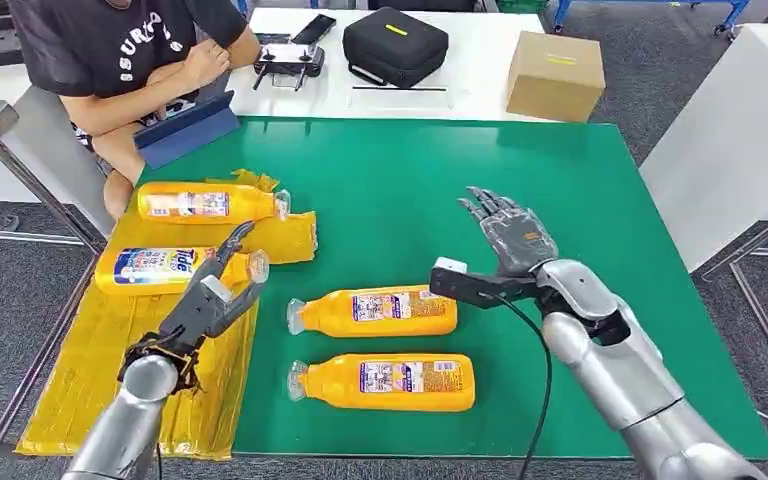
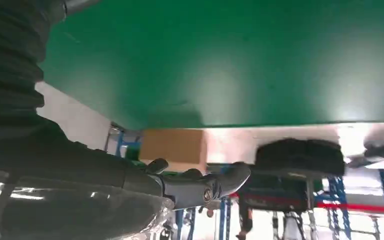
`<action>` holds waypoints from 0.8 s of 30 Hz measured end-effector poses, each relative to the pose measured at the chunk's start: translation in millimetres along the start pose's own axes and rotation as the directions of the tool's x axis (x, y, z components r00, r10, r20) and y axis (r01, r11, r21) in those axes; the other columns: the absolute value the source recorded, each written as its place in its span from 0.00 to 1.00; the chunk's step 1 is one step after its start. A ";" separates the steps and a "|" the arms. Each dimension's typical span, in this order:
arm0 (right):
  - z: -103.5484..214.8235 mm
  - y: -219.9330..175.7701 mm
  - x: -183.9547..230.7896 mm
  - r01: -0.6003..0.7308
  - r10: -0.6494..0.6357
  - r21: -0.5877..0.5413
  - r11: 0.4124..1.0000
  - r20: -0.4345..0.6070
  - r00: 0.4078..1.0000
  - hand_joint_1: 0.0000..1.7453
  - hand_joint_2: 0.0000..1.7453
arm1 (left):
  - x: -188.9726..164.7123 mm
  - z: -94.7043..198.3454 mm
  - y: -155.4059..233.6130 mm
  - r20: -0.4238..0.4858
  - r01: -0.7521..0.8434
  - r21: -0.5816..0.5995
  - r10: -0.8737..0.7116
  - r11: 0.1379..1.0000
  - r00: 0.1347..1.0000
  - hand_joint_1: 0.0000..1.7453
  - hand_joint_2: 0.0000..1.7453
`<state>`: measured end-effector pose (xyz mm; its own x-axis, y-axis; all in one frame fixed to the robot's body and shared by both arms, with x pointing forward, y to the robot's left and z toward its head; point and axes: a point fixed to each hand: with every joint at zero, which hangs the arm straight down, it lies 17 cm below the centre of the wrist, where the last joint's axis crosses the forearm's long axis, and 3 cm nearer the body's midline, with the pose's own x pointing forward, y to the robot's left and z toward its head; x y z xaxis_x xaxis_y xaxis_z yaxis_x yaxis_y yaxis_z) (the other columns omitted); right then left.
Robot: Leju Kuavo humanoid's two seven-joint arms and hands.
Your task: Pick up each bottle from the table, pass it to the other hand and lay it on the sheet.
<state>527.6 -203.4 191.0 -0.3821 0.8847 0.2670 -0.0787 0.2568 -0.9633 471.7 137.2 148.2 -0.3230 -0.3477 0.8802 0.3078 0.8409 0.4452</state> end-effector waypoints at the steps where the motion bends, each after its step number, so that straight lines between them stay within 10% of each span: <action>1: 0.8 2.5 -5.4 0.003 -0.002 0.019 1.000 -0.004 1.000 0.00 1.00 | 6.9 2.1 -1.2 0.024 -0.019 -0.004 0.019 1.000 1.000 0.00 0.00; 3: 1.5 4.6 -13.9 0.005 -0.005 0.044 0.999 -0.009 1.000 0.00 1.00 | 17.7 5.3 -2.6 0.062 -0.055 -0.010 0.055 0.998 0.997 0.00 0.00; 4: 1.5 5.8 -18.5 0.007 -0.006 0.059 0.998 -0.012 1.000 0.00 1.00 | 24.0 7.0 -3.1 0.084 -0.079 -0.016 0.080 0.997 0.993 0.00 1.00; 24: -9.4 21.5 -10.7 0.175 -0.188 0.158 0.972 0.069 0.980 0.00 1.00 | 48.1 12.7 4.9 0.165 -0.237 -0.005 0.235 0.971 0.958 0.00 1.00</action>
<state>538.7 -203.6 167.7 -0.4230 0.7917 0.4408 -0.2890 0.3431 -0.8937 446.3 129.8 190.7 -0.3846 -0.0674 0.9206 0.3804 0.8972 0.2245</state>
